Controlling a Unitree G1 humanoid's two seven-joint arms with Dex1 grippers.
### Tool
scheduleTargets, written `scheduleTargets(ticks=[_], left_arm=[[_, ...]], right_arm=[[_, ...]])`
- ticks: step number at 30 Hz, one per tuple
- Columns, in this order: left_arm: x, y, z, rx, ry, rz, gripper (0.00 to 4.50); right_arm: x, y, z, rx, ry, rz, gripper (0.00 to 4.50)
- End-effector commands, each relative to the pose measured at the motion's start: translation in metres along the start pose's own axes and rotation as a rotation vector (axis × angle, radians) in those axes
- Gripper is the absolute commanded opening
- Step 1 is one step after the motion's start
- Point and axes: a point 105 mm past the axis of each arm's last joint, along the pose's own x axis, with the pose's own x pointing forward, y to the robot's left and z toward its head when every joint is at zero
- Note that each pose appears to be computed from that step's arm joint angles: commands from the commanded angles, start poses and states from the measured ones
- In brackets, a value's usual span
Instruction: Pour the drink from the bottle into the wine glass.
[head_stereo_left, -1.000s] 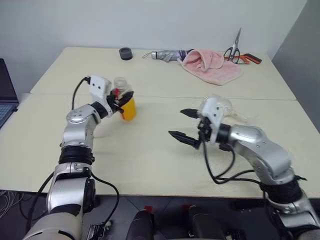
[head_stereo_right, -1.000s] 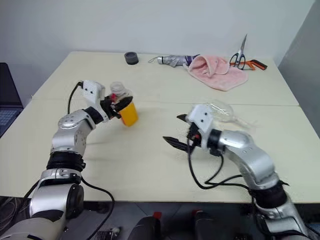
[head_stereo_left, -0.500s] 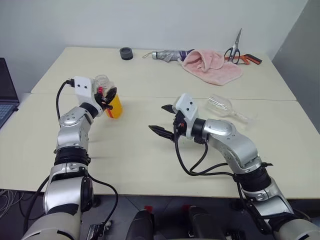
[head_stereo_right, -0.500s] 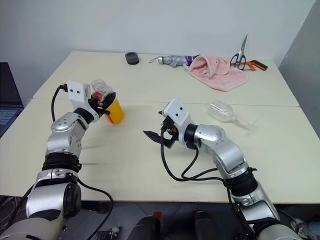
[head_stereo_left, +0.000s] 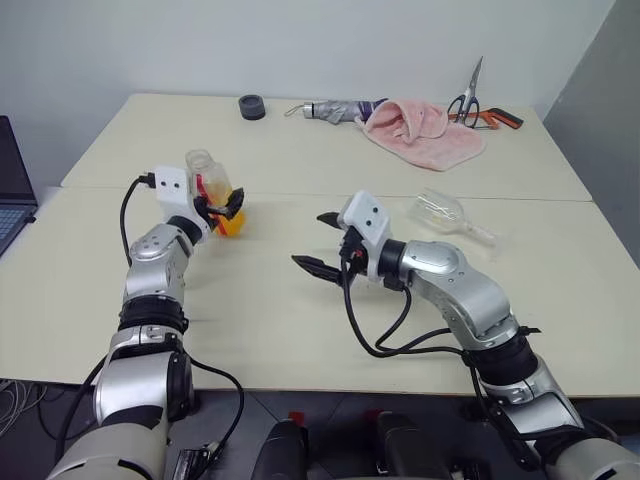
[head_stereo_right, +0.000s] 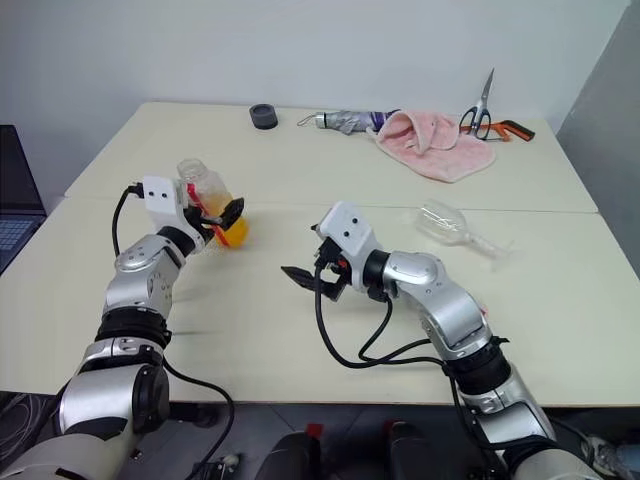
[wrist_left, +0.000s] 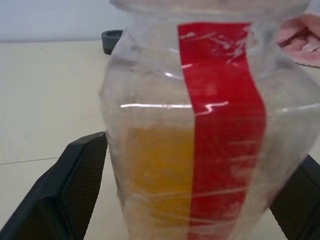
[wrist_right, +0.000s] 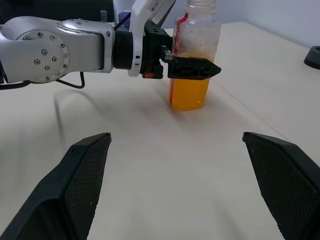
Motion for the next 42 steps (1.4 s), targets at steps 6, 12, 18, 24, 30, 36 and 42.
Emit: scheduleTargets(ticks=[6, 12, 18, 24, 30, 36, 42], left_arm=[[-0.017, 0.003, 0.005, 0.078, -0.07, 0.022, 4.47], [-0.044, 0.006, -0.006, 0.122, -0.076, 0.08, 4.47], [-0.068, -0.002, -0.007, 0.198, -0.066, 0.061, 4.47], [-0.096, -0.068, -0.005, 0.203, -0.02, -0.358, 4.47], [-0.102, -0.123, -0.005, 0.267, 0.063, -0.716, 4.47], [-0.092, -0.16, 0.006, 0.36, 0.044, -0.903, 4.47], [-0.084, -0.176, 0.013, 0.402, 0.011, -0.941, 4.47]], right_arm=[[-0.01, 0.01, 0.003, -0.037, -0.015, 0.027, 4.5], [-0.035, 0.01, -0.014, -0.037, 0.015, 0.013, 4.5], [-0.075, -0.013, -0.022, -0.079, 0.07, -0.157, 4.5], [-0.116, -0.037, -0.022, -0.181, 0.178, -0.351, 4.5], [-0.132, -0.075, -0.042, -0.375, 0.451, -0.552, 4.5], [-0.135, -0.12, -0.066, -0.533, 0.685, -0.7, 4.5], [-0.147, -0.141, -0.087, -0.64, 0.84, -0.729, 4.5]])
